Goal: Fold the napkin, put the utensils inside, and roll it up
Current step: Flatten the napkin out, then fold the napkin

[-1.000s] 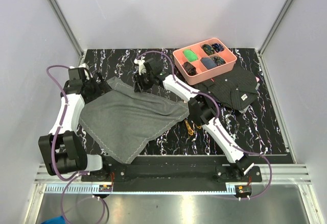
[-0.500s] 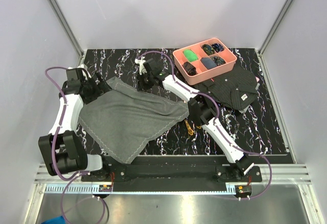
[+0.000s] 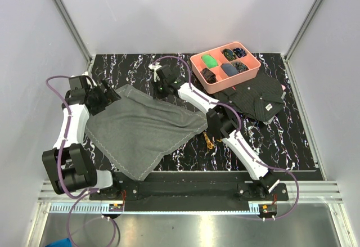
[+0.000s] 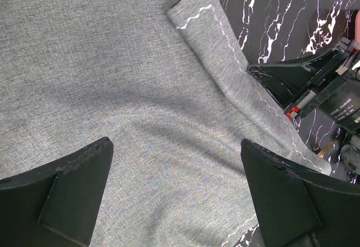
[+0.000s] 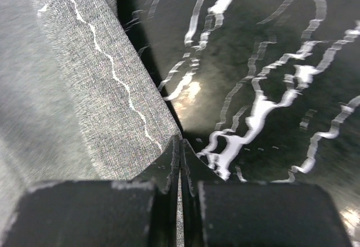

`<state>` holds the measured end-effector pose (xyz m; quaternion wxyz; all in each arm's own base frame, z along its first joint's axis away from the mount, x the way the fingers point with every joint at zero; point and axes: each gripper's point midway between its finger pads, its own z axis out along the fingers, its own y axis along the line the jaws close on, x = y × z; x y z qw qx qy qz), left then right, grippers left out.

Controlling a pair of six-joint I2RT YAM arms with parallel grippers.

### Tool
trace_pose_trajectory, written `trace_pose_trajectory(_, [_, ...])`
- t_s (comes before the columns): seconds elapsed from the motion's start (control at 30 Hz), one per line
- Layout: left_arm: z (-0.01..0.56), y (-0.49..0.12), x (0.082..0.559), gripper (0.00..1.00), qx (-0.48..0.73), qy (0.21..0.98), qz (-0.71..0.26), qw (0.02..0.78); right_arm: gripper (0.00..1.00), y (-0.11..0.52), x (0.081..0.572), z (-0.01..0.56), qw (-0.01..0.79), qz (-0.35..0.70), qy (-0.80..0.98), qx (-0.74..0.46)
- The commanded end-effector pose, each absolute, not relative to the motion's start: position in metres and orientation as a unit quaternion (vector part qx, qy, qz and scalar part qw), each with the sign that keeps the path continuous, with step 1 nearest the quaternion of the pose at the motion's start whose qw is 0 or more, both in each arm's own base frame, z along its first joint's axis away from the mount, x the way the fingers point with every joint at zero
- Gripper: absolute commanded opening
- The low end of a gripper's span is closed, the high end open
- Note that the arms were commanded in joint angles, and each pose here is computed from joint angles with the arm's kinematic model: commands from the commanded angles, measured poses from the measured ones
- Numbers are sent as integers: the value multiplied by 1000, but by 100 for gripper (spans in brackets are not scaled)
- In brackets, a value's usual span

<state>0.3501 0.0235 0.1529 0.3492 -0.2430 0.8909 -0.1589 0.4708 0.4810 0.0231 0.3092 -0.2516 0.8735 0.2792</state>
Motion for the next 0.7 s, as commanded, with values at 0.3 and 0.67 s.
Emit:
trace_pose_trajectory(0.3, [158, 24, 357, 99, -242, 880, -182, 367, 0, 393, 551, 54, 388, 165, 900, -108])
trace_pose_trajectory(0.67, [152, 15, 357, 99, -237, 882, -191, 361, 18, 375, 570, 48, 372, 208, 898, -113])
